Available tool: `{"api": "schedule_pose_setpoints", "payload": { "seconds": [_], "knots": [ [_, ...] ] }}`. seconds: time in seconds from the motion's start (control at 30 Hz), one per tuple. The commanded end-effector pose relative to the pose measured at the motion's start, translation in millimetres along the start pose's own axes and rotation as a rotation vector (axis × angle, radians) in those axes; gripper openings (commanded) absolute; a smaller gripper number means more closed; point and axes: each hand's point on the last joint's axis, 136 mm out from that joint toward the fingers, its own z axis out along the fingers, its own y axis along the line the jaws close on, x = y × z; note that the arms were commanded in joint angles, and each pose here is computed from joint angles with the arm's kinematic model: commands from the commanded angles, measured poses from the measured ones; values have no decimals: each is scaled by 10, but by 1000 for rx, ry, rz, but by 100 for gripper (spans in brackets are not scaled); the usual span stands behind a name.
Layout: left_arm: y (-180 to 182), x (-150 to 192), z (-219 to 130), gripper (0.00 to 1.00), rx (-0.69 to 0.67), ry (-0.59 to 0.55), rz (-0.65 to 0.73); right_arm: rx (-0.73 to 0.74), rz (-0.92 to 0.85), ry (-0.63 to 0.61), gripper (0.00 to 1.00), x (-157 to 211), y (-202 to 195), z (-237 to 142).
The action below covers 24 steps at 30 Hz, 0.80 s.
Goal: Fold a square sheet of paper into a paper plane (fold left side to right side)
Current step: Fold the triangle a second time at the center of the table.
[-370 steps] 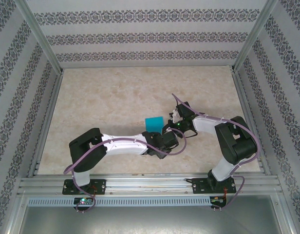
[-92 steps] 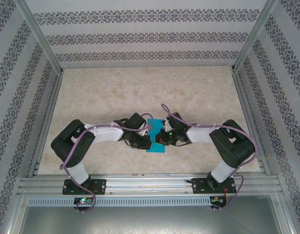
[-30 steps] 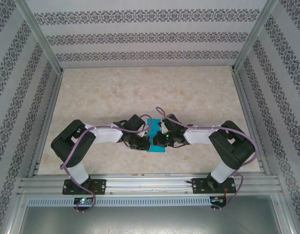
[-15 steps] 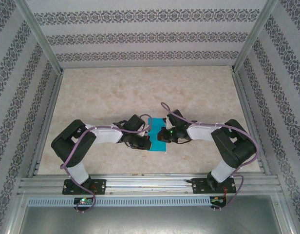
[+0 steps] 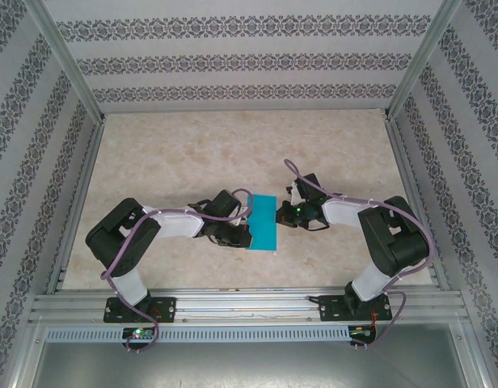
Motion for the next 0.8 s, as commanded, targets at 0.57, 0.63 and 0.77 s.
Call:
{"api": "schedule_pose_setpoints", "payload": {
  "seconds": [0.57,0.63,0.77],
  "knots": [
    [163,130,85,1,-77,66,-54,-94,-49,17,0,94,344,124],
    [120,90,67,1,-73,63,-44,-64,-39,28,0,109,264,157],
    [21,12,31,2,-54,53,-30,-8,-13,51,0,176,97,196]
  ]
}}
